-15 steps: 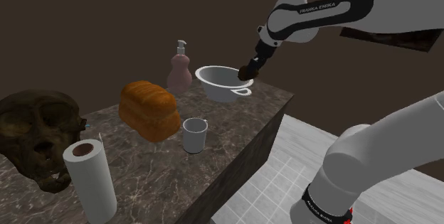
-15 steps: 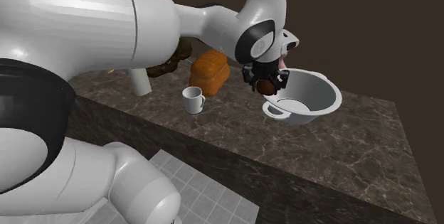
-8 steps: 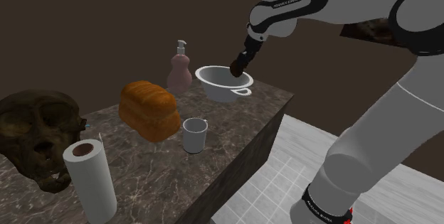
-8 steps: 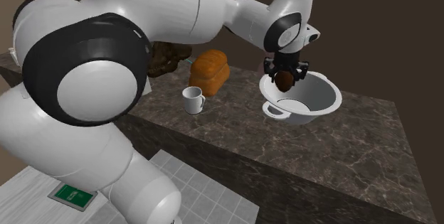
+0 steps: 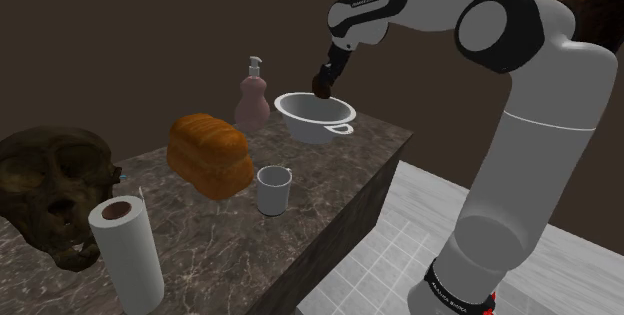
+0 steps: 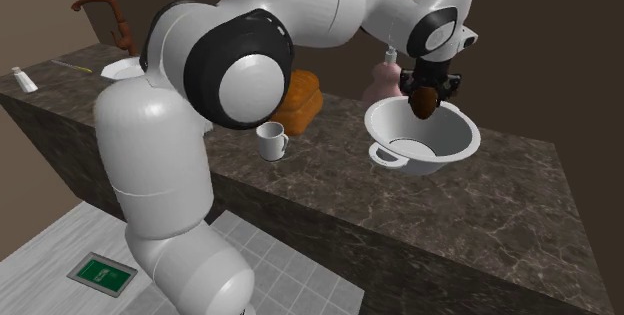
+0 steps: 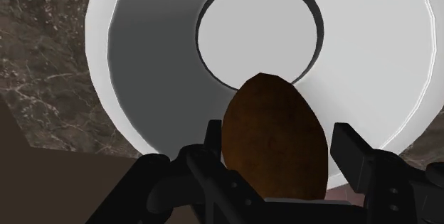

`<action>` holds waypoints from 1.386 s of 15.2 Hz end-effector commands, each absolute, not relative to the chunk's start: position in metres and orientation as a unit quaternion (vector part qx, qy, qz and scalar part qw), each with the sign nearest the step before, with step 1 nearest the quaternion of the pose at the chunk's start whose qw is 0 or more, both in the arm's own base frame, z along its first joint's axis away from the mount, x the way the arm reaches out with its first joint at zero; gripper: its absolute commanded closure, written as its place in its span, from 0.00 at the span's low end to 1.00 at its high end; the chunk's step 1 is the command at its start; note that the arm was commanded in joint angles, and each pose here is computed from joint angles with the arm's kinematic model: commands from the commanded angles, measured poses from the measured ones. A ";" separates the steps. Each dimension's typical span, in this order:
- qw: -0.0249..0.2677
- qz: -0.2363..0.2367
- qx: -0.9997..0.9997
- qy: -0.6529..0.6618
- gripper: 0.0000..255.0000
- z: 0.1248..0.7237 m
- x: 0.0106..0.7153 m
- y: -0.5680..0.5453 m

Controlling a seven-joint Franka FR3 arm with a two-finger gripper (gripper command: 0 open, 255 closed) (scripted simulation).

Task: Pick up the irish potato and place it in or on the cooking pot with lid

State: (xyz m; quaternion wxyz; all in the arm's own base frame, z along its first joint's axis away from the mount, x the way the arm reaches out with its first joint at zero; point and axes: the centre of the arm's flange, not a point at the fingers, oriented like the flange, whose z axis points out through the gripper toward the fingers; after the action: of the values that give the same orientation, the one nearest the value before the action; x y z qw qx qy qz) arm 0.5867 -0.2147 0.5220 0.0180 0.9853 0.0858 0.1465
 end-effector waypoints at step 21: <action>0.018 0.147 0.985 0.087 1.00 0.452 0.607 -0.222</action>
State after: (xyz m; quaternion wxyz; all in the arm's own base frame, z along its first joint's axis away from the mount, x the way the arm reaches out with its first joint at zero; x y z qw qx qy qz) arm 0.6073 -0.2218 0.4524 0.0180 0.9852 0.0867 0.1466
